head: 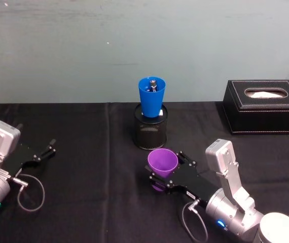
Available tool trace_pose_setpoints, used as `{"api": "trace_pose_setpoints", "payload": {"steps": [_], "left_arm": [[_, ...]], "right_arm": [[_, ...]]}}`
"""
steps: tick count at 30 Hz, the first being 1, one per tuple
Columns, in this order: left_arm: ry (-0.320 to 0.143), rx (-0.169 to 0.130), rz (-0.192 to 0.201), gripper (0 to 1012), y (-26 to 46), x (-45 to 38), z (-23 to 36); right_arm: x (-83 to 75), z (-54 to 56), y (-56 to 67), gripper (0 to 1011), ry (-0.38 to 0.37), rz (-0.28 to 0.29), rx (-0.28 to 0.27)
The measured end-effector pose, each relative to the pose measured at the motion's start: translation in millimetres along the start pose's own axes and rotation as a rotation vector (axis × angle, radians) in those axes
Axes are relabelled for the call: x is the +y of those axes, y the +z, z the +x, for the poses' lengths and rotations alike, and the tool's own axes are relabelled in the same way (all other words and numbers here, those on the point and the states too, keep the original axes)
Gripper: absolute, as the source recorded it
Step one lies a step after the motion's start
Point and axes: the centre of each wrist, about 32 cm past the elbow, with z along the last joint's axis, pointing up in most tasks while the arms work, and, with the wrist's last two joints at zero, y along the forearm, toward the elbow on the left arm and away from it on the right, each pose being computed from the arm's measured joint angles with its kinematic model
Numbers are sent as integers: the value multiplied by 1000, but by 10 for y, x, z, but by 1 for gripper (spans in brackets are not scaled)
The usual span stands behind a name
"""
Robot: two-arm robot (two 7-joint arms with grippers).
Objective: Pick up one cup with a gripper and tap it against the other cup.
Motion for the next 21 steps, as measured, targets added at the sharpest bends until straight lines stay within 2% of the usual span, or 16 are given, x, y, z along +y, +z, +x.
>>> {"api": "trace_pose_setpoints", "payload": {"steps": [8, 17, 21], "left_arm": [[0, 0, 0, 1000, 0, 0, 0], [0, 0, 0, 1000, 0, 0, 0], [0, 0, 0, 1000, 0, 0, 0]], "right_arm": [[2, 1, 8, 995, 1, 0, 1], [4, 3, 23, 1003, 3, 4, 0], [4, -2, 129, 1003, 5, 47, -6]]}}
